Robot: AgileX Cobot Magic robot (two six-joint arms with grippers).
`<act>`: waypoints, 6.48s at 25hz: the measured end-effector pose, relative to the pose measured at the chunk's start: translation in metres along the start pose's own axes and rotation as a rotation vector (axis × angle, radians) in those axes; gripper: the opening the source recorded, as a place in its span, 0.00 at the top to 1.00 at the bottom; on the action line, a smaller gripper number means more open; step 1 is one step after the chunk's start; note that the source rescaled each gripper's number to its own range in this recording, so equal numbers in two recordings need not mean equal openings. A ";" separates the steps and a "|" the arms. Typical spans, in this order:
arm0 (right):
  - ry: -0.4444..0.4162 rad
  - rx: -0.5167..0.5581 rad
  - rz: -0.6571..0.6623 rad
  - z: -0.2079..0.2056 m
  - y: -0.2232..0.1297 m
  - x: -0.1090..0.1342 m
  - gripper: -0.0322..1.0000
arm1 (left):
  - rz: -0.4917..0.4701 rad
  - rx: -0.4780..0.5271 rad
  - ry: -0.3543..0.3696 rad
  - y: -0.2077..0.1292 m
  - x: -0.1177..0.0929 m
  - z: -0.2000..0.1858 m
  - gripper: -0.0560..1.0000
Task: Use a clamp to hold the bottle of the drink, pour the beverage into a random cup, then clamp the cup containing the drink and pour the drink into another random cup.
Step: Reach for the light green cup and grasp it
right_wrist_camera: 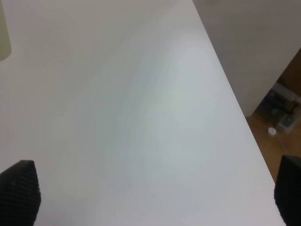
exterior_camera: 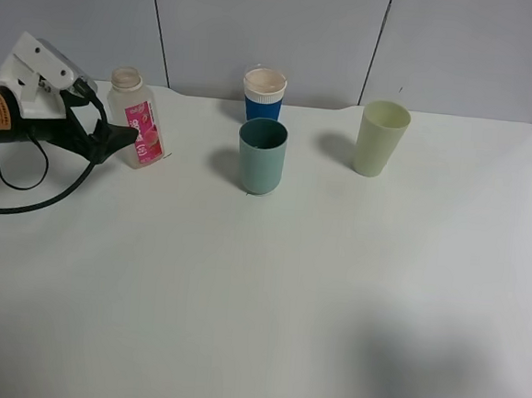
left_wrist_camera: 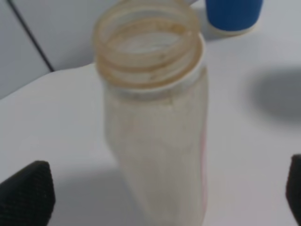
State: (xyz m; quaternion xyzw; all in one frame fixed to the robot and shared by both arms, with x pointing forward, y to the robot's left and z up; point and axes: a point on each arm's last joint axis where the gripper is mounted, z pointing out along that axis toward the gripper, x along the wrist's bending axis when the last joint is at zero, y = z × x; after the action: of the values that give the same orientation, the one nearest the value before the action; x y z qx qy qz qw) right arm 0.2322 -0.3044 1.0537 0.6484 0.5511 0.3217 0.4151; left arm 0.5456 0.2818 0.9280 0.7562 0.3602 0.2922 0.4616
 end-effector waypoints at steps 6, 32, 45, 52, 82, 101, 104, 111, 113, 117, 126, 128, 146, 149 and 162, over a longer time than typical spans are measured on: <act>0.000 0.000 0.000 0.000 0.000 0.000 0.00 | -0.055 0.083 0.159 0.006 -0.005 -0.035 0.02; 0.000 0.000 0.000 0.000 0.000 0.000 0.00 | -0.268 0.040 0.644 0.139 -0.062 -0.259 0.02; 0.000 0.000 0.000 0.000 0.000 0.000 0.00 | -0.304 -0.038 0.640 0.112 -0.124 -0.331 0.03; 0.000 0.000 0.000 0.000 0.000 0.000 0.00 | -0.290 -0.033 0.666 0.093 -0.141 -0.349 0.05; 0.000 0.000 0.000 0.000 0.000 0.000 0.00 | -0.359 0.086 0.573 0.021 -0.147 -0.302 0.06; 0.000 0.000 0.000 0.000 0.000 0.000 0.00 | -0.317 0.077 0.467 0.022 -0.147 -0.302 0.06; 0.000 0.000 0.000 0.000 0.000 0.000 0.00 | -0.317 0.077 0.467 0.022 -0.147 -0.302 0.06; 0.000 0.000 0.000 0.000 0.000 0.000 0.00 | -0.317 0.077 0.467 0.022 -0.147 -0.302 0.06; 0.000 0.000 0.000 0.000 0.000 0.000 0.00 | -0.317 0.077 0.467 0.022 -0.147 -0.302 0.06; 0.000 0.000 0.000 0.000 0.000 0.000 0.00 | -0.317 0.077 0.467 0.022 -0.147 -0.302 0.06; 0.000 0.000 0.000 0.000 0.000 0.000 0.00 | -0.317 0.077 0.467 0.022 -0.147 -0.302 0.06; 0.000 0.000 0.000 0.000 0.000 0.000 0.00 | -0.317 0.077 0.467 0.022 -0.147 -0.302 0.06; 0.002 -0.011 -0.002 -0.003 0.018 0.000 0.00 | -0.317 0.077 0.467 0.022 -0.147 -0.302 0.06; 0.004 -0.010 -0.005 -0.001 0.042 0.000 0.00 | -0.317 0.077 0.467 0.022 -0.147 -0.302 0.06; 0.089 0.215 0.016 0.070 0.102 0.012 0.00 | -0.317 0.077 0.467 0.022 -0.147 -0.302 0.06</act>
State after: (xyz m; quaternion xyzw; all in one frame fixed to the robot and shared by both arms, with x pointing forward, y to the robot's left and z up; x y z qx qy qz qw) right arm 0.3417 -0.3101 1.1125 0.6788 0.5949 0.2925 0.3159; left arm 0.2338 0.3024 1.0532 0.6197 0.5813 0.3686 0.3770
